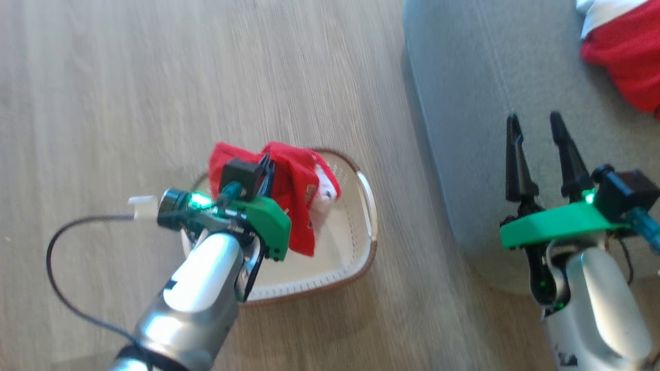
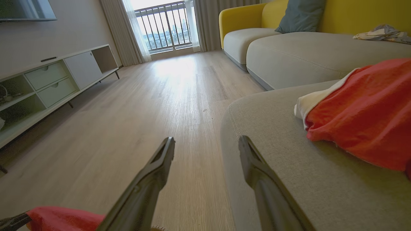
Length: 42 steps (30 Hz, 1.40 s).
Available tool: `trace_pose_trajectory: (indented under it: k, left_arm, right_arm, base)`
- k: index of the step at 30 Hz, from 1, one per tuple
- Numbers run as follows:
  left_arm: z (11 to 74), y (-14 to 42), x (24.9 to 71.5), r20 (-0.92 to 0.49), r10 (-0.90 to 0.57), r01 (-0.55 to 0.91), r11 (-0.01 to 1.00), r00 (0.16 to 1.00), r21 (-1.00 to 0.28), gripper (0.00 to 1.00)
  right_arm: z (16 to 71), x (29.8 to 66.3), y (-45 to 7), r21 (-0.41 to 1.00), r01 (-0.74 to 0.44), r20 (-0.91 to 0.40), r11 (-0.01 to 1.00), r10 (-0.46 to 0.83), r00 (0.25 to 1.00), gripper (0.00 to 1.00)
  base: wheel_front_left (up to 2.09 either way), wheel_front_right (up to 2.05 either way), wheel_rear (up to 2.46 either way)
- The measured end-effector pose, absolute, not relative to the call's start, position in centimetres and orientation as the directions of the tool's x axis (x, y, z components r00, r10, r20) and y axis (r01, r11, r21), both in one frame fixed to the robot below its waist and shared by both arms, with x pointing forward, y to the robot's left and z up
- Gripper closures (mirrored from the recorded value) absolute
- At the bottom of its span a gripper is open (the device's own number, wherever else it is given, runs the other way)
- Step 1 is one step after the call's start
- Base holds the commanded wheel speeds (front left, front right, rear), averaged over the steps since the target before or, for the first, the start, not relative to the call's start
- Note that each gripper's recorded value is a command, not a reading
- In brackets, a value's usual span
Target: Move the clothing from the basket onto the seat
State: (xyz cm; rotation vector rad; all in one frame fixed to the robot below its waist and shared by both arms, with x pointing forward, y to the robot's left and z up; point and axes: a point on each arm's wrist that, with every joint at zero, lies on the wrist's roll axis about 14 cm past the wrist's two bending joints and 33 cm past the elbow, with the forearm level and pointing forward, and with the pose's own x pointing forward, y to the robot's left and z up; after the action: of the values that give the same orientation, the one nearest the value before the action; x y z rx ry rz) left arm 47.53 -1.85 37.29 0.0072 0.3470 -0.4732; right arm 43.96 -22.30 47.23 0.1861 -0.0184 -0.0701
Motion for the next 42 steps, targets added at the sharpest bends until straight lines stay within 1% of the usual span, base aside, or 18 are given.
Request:
trace_pose_trajectory:
  k: [7, 13, 19, 24, 27, 30, 35, 36, 39, 40, 42]
  left_arm:
    - [45.8, 0.5, 46.1, -0.102, -0.392, 0.386, 0.919, 0.914, -0.077, 1.0]
    - [53.3, 3.3, 44.6, 0.115, -0.318, 0.329, 0.939, 0.941, -0.097, 1.0]
    - [59.9, 5.6, 42.3, 0.316, -0.255, 0.29, 0.954, 0.914, -0.07, 1.0]
    - [65.3, 6.6, 41.2, 0.474, -0.224, 0.287, 0.956, 0.852, -0.066, 1.0]
    - [67.2, 7.0, 40.5, 0.53, -0.206, 0.278, 0.959, 0.822, -0.058, 1.0]
    - [68.6, 6.7, 39.9, 0.568, -0.219, 0.303, 0.951, 0.793, -0.055, 1.0]
    - [69.3, 4.1, 38.3, 0.593, -0.318, 0.413, 0.91, 0.74, -0.027, 1.0]
    - [69.3, 4.1, 38.3, 0.593, -0.318, 0.413, 0.91, 0.74, -0.027, 1.0]
    - [69.6, 2.2, 37.1, 0.602, -0.394, 0.496, 0.868, 0.695, -0.005, 1.0]
    - [69.6, 2.2, 37.1, 0.602, -0.394, 0.496, 0.868, 0.695, -0.005, 1.0]
    - [68.9, 0.5, 36.1, 0.587, -0.461, 0.561, 0.827, 0.666, 0.013, 1.0]
  right_arm:
    - [49.6, 41.2, -21.3, 0.191, 0.037, 0.057, 0.981, -0.049, 0.997, 0.0]
    - [51.3, 39.3, -20.4, 0.195, 0.008, 0.102, 0.981, -0.028, 0.994, 0.0]
    - [52.3, 37.7, -19.4, 0.193, -0.024, 0.129, 0.981, -0.001, 0.992, 0.0]
    - [52.8, 37.5, -19.4, 0.19, -0.028, 0.145, 0.981, 0.001, 0.989, 0.0]
    - [53.0, 37.5, -19.3, 0.189, -0.032, 0.149, 0.981, 0.004, 0.989, 0.0]
    - [52.9, 37.5, -19.1, 0.19, -0.038, 0.149, 0.981, 0.009, 0.989, 0.0]
    - [52.1, 37.3, -18.8, 0.202, -0.041, 0.127, 0.979, 0.015, 0.992, 0.0]
    - [52.1, 37.3, -18.8, 0.202, -0.041, 0.127, 0.979, 0.015, 0.992, 0.0]
    - [52.1, 37.4, -18.5, 0.211, -0.047, 0.126, 0.976, 0.02, 0.992, 0.0]
    - [52.1, 37.4, -18.5, 0.211, -0.047, 0.126, 0.976, 0.02, 0.992, 0.0]
    - [52.0, 37.5, -18.4, 0.211, -0.05, 0.124, 0.976, 0.024, 0.992, 0.0]
  base:
    - [0.0, 0.0, 0.0]
    - [0.0, 0.0, 0.0]
    - [0.0, 0.0, 0.0]
    - [0.0, 0.0, 0.0]
    - [0.0, 0.0, 0.0]
    - [0.0, 0.0, 0.0]
    - [0.0, 0.0, 0.0]
    - [0.0, 0.0, 0.0]
    - [0.0, 0.0, 0.0]
    - [0.0, 0.0, 0.0]
    - [0.0, 0.0, 0.0]
